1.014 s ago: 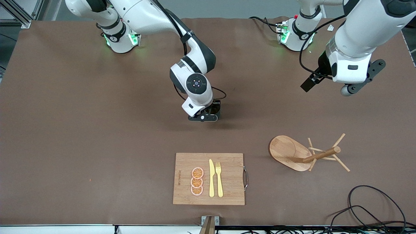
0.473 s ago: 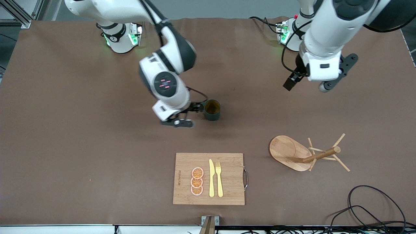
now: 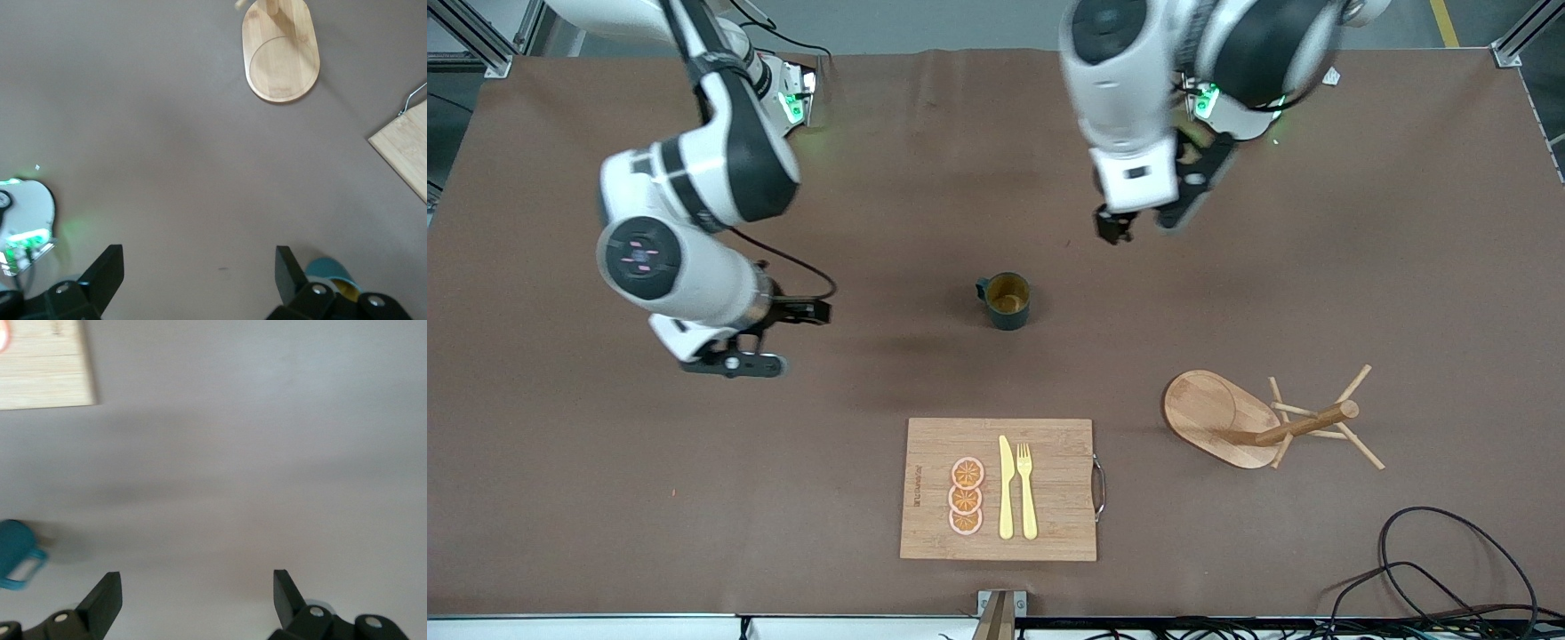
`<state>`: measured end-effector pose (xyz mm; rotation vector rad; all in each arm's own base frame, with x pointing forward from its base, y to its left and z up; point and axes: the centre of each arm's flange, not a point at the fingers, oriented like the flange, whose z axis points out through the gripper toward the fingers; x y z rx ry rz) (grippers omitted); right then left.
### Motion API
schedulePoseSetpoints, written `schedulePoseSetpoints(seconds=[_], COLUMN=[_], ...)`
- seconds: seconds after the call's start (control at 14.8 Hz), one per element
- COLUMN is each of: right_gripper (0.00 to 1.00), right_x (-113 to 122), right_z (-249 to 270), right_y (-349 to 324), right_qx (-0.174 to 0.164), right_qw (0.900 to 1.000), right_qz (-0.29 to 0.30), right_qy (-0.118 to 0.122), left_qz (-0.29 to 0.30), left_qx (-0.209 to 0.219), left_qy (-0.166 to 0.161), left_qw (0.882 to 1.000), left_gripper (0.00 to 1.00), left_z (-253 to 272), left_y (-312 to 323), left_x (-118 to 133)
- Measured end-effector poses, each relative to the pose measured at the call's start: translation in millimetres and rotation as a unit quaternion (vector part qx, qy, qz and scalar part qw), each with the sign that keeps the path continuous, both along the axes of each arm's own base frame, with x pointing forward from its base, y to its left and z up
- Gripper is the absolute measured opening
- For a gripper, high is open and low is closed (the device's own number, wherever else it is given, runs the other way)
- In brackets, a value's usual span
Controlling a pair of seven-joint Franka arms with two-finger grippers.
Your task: Pass cup and hang on rack
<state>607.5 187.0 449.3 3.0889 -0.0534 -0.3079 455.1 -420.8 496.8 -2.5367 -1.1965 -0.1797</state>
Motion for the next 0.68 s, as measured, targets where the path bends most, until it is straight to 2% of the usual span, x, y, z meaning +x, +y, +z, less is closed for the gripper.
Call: schedulePoseSetpoints(seconds=[0.14,0.27,0.47,0.68], right_gripper=[1.0,1.0,1.0,1.0], right_x=[-1.9,-6.5,-15.4,-18.4], right_z=[28.9,55.7,76.8,88.0], right_y=[-60.1,-120.1,-183.7,-206.1], right_qx=[-0.007,0.001,0.009,0.013], right_qw=[1.0,1.0,1.0,1.0], right_qz=[0.016,0.018,-0.009,-0.012], right_qy=[0.0,0.0,0.002,0.0], left_qz=[0.0,0.003,-0.002,0.002], left_qx=[0.038,0.057,0.075,0.062], left_qy=[-0.032,-0.062,-0.121,-0.173], left_qw=[0.999,0.996,0.99,0.983], left_gripper=[1.0,1.0,1.0,1.0], left_z=[-47.6,-94.1,-158.5,-208.5], left_y=[-57.3,-103.0,-146.5,-174.2], left_x=[-17.3,-34.1,-54.5,-67.9])
